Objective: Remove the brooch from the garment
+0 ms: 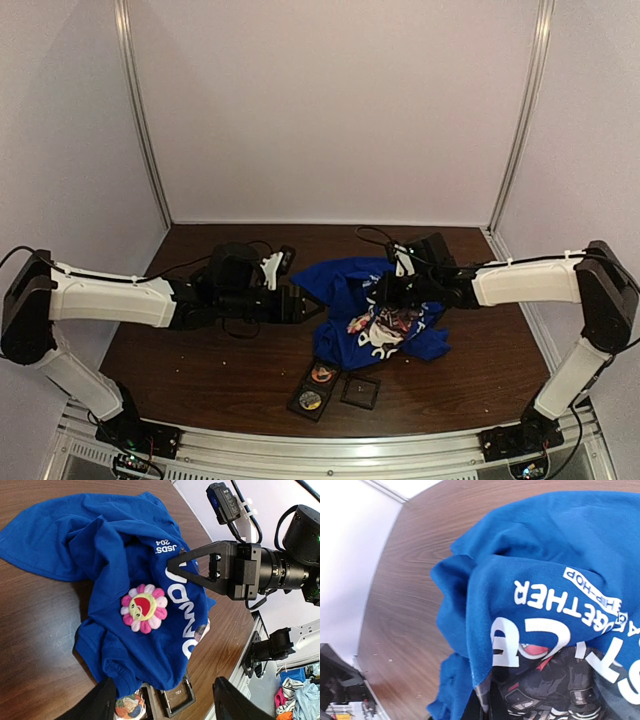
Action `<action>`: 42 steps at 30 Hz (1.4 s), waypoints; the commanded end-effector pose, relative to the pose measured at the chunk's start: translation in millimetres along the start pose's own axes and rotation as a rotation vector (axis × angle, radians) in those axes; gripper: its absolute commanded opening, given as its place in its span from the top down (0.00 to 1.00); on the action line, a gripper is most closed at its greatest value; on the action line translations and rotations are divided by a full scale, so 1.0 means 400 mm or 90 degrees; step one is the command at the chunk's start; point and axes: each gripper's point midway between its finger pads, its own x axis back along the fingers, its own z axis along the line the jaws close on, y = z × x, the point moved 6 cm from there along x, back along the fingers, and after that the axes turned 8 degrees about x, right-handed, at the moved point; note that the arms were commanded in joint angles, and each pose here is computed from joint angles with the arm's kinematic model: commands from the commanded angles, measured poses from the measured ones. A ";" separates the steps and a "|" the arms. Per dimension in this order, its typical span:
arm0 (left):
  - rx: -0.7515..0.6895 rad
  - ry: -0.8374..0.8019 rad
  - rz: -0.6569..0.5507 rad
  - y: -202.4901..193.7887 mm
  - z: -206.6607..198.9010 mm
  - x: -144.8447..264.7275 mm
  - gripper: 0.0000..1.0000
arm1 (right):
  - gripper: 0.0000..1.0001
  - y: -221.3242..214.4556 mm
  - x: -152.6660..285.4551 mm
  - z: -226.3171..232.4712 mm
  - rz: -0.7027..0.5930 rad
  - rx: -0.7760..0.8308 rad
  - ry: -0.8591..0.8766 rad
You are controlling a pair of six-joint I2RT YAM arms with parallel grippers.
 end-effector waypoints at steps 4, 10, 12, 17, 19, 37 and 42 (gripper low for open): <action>-0.071 -0.032 -0.006 0.026 -0.051 -0.069 0.39 | 1.00 0.026 0.025 0.076 -0.040 -0.016 0.138; -0.088 -0.020 0.027 0.014 -0.053 -0.155 0.47 | 1.00 0.032 0.056 0.097 -0.060 -0.016 0.181; -0.098 -0.008 0.040 0.005 -0.054 -0.183 0.47 | 1.00 0.030 0.064 0.078 -0.068 -0.021 0.137; -0.079 0.036 0.033 0.003 -0.033 -0.202 0.50 | 1.00 -0.022 0.092 -0.038 -0.077 -0.044 -0.063; -0.068 0.043 0.032 -0.001 -0.025 -0.200 0.50 | 1.00 -0.059 0.101 -0.084 -0.067 -0.054 -0.126; -0.005 0.100 -0.069 0.016 -0.010 -0.033 0.40 | 0.22 -0.031 0.222 0.009 -0.044 0.206 -0.128; 0.012 0.111 -0.073 0.015 -0.009 0.000 0.31 | 0.20 -0.063 0.158 0.069 0.046 0.327 -0.112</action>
